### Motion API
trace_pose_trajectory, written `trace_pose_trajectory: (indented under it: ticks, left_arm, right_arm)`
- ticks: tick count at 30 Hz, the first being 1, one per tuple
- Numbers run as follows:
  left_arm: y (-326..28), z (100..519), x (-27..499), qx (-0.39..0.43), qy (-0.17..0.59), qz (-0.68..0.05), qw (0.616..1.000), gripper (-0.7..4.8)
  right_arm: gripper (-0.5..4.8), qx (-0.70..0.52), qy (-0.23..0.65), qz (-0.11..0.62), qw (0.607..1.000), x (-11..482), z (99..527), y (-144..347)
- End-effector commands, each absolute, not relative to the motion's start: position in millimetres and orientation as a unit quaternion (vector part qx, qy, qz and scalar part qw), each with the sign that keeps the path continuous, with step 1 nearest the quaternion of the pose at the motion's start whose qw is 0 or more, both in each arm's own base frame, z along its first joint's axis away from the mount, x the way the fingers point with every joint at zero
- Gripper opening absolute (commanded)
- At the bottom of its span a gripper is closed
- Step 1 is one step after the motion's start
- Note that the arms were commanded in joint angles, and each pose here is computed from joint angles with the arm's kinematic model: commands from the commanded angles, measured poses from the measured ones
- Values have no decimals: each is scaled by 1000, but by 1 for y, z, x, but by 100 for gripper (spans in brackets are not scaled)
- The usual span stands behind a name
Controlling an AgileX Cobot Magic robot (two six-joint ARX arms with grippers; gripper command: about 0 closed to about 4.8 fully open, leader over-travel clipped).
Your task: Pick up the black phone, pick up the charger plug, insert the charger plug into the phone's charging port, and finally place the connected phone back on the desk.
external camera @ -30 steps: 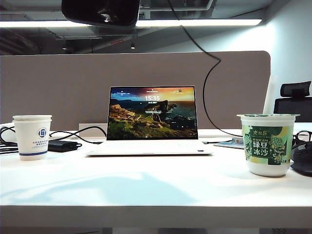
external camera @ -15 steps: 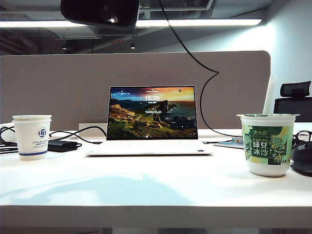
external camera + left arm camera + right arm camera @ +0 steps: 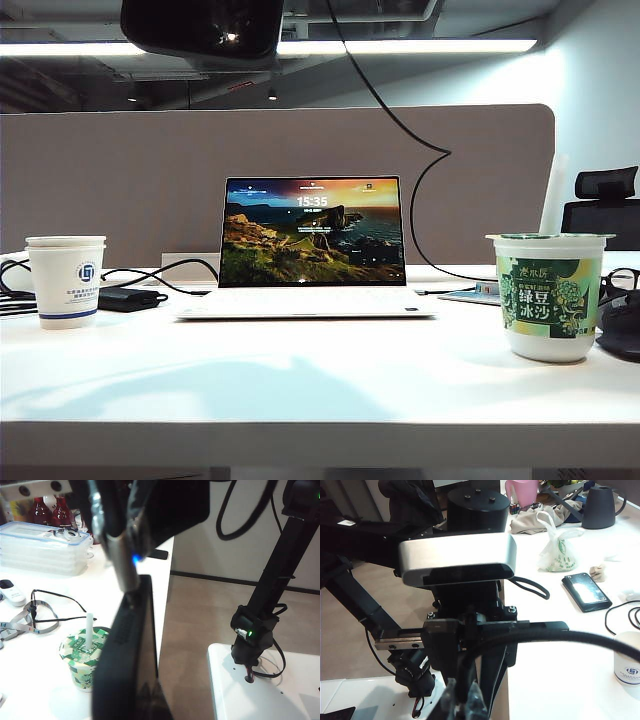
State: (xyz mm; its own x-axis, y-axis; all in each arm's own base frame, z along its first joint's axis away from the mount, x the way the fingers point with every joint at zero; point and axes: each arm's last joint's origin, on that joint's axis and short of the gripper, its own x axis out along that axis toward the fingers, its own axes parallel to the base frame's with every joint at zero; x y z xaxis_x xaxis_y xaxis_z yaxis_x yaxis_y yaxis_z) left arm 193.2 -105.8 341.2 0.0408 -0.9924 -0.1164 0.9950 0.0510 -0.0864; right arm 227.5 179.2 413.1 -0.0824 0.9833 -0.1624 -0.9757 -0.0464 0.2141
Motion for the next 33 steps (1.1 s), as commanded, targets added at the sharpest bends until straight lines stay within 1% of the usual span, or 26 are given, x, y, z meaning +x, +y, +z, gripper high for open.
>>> trace_pose_trajectory:
  ticks: [1,17,22,26,27,28,29,30,31,32,33]
  left_arm:
    - [-106,348,192,19,46,-694,718,-6]
    - [-106,347,192,15,54,-694,718,-6]
    - [-105,347,192,15,55,-693,718,-6]
    - [-105,347,192,17,53,-693,719,-6]
    - [-105,347,192,18,52,-693,719,-6]
    - [-105,347,192,18,52,-693,719,-6]
    - [-105,347,192,18,52,-693,719,-6]
    - [-105,347,192,18,52,-693,719,-6]
    - [-105,347,192,19,52,-692,720,-6]
    - [-105,347,192,20,51,-691,721,-6]
    - [-105,346,192,21,50,-691,721,-6]
  right_arm:
    - [-5,10,139,724,676,226,413,178]
    - [-6,-9,136,721,680,220,411,186]
    - [-6,-19,151,722,675,216,406,190]
    - [-5,-27,167,695,699,217,403,189]
    - [7,-27,167,692,702,218,404,188]
    - [41,-26,166,690,704,219,404,186]
    - [92,-25,166,685,709,220,405,184]
    - [168,-25,165,676,717,220,407,180]
    - [225,-26,164,670,724,221,408,178]
    - [271,-28,163,663,731,220,409,177]
    - [296,-31,160,654,739,220,411,175]
